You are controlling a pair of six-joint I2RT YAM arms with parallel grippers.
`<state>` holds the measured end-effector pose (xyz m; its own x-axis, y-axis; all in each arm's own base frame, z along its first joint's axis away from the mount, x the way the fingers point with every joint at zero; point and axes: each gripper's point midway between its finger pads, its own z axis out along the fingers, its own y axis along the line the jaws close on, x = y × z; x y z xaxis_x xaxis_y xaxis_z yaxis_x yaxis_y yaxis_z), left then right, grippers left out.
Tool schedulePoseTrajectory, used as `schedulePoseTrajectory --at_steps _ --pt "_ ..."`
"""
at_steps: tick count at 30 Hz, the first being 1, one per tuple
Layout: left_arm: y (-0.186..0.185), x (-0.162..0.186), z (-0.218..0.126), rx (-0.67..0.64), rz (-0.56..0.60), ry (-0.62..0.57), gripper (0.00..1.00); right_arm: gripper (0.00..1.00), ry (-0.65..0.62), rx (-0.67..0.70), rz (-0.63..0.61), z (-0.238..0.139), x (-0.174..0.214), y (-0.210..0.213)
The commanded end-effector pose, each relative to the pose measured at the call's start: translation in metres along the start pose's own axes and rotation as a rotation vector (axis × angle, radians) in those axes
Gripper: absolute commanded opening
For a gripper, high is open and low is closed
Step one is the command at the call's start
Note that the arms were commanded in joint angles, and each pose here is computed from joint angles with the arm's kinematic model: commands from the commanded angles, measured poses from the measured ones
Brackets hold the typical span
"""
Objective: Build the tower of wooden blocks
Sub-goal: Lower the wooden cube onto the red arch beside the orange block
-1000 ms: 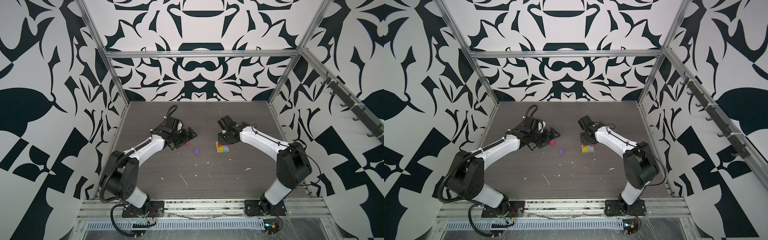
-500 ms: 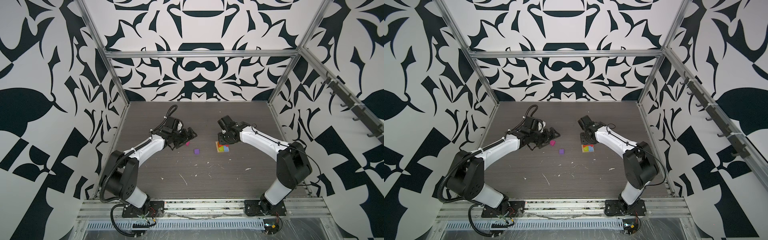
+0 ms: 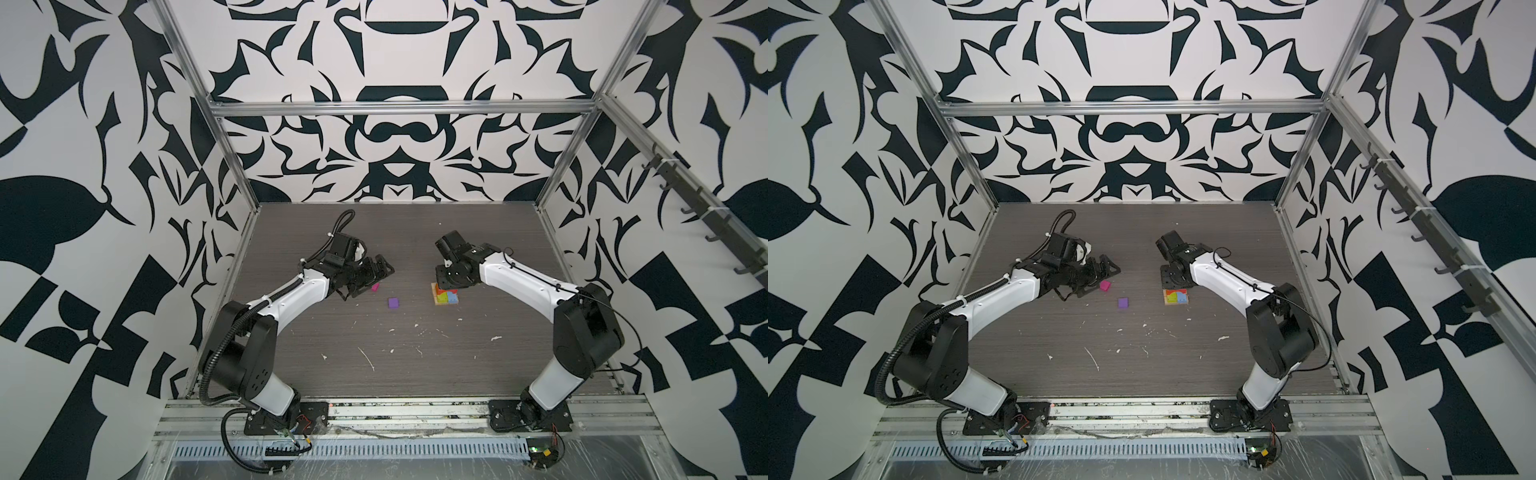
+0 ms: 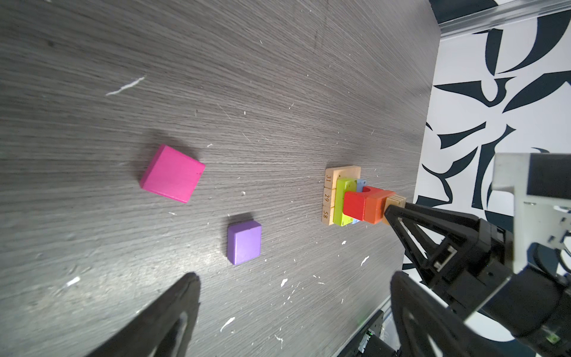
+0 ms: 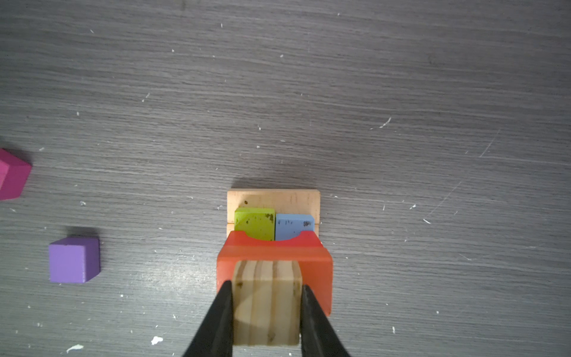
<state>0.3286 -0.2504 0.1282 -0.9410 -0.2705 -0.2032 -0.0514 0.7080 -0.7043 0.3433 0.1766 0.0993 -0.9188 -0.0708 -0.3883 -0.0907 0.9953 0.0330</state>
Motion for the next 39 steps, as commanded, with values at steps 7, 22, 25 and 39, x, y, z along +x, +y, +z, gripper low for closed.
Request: schedulePoseTrajectory --at_steps 7,22,25,39 --pt "-0.0039 -0.0005 -0.0053 0.01 0.016 -0.012 0.99 0.33 -0.037 -0.014 0.026 -0.0123 -0.006 -0.001" --pt "-0.0039 -0.0007 -0.0061 0.01 0.016 -0.016 0.99 0.34 -0.029 -0.006 0.028 -0.0089 -0.003 -0.0025" --pt "-0.0036 -0.0008 -0.0062 0.009 0.016 -0.016 0.99 0.36 -0.03 -0.003 0.027 -0.0088 -0.0032 -0.003" --pt "-0.0039 -0.0009 -0.0058 0.009 0.017 -0.015 0.99 0.39 -0.042 -0.009 0.032 -0.011 -0.0074 -0.0015"
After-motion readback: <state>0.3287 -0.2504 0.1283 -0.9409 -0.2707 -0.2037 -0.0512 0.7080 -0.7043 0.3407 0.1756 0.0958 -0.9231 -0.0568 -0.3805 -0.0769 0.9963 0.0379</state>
